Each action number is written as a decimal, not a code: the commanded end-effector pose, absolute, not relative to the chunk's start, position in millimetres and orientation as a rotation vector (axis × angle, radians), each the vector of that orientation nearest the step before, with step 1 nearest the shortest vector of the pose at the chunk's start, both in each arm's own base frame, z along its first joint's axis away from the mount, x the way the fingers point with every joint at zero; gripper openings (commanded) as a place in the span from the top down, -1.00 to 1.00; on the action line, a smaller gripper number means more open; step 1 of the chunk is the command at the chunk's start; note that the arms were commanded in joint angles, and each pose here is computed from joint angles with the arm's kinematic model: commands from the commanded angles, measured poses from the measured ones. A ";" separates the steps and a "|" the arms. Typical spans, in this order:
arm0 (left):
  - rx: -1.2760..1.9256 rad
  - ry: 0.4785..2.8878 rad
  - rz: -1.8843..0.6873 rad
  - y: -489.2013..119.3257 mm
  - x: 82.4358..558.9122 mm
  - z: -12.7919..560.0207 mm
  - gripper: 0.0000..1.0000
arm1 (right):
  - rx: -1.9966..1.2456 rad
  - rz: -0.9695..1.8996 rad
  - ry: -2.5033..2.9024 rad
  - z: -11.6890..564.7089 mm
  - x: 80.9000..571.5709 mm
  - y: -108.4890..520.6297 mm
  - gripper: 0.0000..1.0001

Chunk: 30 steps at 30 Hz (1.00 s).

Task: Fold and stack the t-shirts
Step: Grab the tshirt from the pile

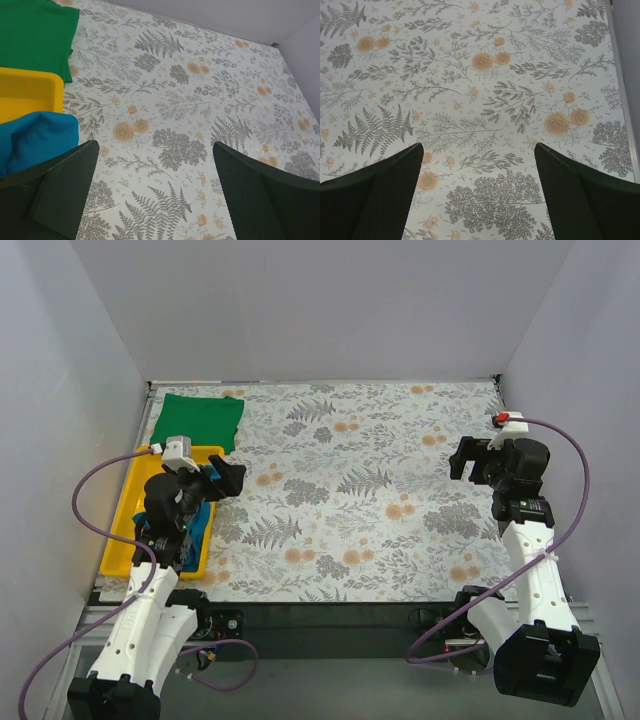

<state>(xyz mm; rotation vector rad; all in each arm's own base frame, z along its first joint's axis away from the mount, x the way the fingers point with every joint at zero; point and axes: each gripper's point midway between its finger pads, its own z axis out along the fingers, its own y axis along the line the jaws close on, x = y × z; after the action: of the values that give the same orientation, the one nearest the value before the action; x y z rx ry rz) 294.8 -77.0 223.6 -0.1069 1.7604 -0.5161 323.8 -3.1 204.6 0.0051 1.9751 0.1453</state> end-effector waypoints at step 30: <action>-1.457 1.956 0.079 35.1 264.5 128.6 -0.62 | -0.834 0.636 1.756 183.1 279.8 100.9 -0.97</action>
<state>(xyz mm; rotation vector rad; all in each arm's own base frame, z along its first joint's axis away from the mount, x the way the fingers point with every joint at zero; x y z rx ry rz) 263.5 16.3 123.9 -1.3721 2.0605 -0.0041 275.4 101.3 171.9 -0.8288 1.7817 0.6522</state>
